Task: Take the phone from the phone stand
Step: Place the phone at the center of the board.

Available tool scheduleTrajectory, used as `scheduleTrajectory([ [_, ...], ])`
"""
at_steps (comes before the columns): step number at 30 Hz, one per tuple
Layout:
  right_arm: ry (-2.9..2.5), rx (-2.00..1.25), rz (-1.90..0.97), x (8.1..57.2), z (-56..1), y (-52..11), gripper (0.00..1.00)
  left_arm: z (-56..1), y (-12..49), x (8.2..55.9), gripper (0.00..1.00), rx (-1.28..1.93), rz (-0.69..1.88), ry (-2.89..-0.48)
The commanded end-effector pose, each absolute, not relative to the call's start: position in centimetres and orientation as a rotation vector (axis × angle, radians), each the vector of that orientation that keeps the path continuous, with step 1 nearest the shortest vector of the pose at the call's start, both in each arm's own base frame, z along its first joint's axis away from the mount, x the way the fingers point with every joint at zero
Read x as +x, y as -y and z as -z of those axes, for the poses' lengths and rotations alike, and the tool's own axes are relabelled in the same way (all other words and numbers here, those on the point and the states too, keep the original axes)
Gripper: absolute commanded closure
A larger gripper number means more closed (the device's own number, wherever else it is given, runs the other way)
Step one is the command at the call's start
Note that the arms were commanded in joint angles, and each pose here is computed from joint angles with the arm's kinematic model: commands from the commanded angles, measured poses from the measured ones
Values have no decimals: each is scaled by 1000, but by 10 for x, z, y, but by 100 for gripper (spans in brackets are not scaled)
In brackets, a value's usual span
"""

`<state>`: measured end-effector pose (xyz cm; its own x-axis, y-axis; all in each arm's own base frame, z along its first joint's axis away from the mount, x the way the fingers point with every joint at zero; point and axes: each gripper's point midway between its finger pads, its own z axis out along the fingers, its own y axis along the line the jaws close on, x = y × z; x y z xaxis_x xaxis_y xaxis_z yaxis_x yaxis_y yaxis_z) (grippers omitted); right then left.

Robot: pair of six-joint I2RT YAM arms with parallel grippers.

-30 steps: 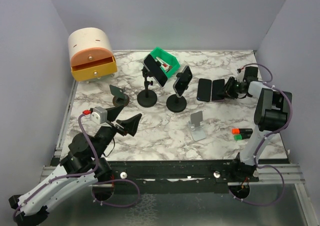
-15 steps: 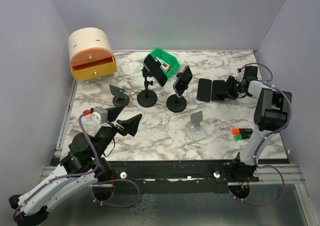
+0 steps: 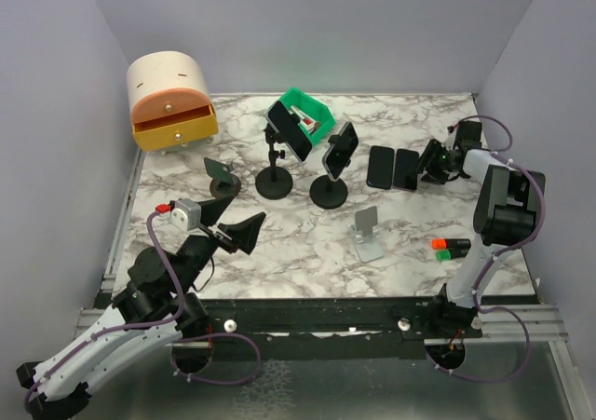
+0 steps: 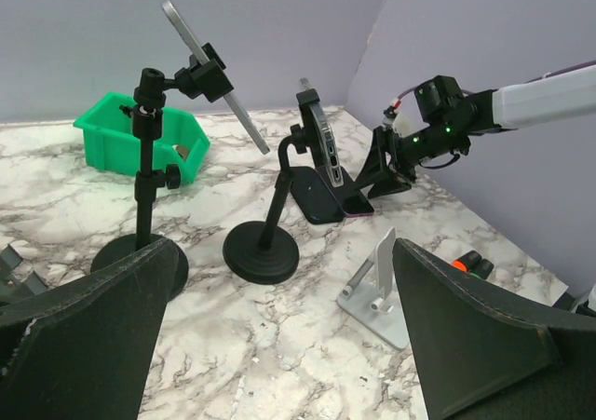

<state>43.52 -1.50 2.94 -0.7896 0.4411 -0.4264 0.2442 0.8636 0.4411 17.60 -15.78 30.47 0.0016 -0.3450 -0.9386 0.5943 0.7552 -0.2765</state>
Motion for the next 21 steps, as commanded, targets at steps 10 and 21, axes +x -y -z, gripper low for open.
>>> scheduleTrajectory([
  [10,-2204,725,-192,433,-115,75,48,-314,156,174,2,213,759,-1375],
  [21,-1758,353,-490,389,-298,-33,50,-309,152,187,1,112,728,-1442],
])
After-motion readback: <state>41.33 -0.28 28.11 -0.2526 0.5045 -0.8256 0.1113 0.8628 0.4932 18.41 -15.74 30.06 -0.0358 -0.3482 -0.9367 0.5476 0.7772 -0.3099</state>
